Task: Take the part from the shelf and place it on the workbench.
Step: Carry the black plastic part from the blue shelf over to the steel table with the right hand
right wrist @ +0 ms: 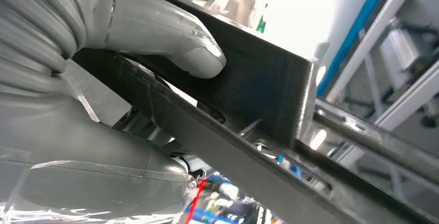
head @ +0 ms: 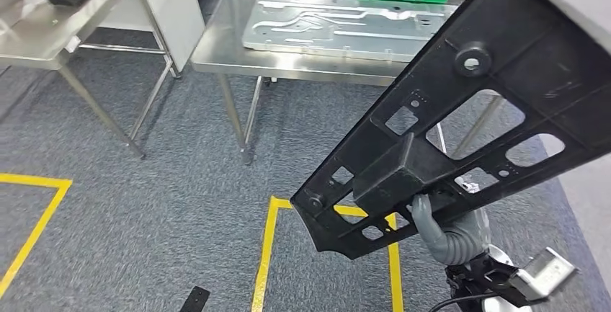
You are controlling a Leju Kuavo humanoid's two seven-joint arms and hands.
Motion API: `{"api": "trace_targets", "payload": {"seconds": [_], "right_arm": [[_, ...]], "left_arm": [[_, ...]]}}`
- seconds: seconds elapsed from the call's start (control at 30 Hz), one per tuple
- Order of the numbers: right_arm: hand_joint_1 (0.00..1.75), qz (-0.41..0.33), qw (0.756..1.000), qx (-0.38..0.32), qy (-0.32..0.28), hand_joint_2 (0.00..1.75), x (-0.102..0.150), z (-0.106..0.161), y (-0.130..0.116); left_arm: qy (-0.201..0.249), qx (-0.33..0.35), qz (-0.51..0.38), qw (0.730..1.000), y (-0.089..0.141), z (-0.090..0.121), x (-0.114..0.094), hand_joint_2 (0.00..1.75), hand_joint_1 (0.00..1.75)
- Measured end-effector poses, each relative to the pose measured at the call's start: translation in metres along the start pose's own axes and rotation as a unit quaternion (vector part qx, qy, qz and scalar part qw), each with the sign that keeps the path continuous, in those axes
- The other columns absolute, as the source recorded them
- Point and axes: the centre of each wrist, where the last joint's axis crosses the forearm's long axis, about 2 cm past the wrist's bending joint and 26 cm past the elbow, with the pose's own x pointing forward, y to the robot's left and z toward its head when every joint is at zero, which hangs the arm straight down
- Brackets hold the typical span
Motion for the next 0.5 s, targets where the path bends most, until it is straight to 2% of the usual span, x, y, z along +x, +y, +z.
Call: {"api": "trace_targets", "payload": {"seconds": [0.17, 0.5], "right_arm": [[1.75, 0.007, 1.0, -0.007, 0.007, 1.75, 0.0036, 0.0095, -0.0008], [1.75, 0.016, 1.0, -0.005, 0.002, 1.75, 0.0087, 0.0107, -0.0012]], "left_arm": [[-0.003, 0.0, -0.007, 1.0, 0.0011, -0.0006, 0.002, 1.75, 0.0], [-0.001, 0.001, -0.014, 1.0, 0.003, -0.0012, 0.0001, 1.75, 0.0]]}}
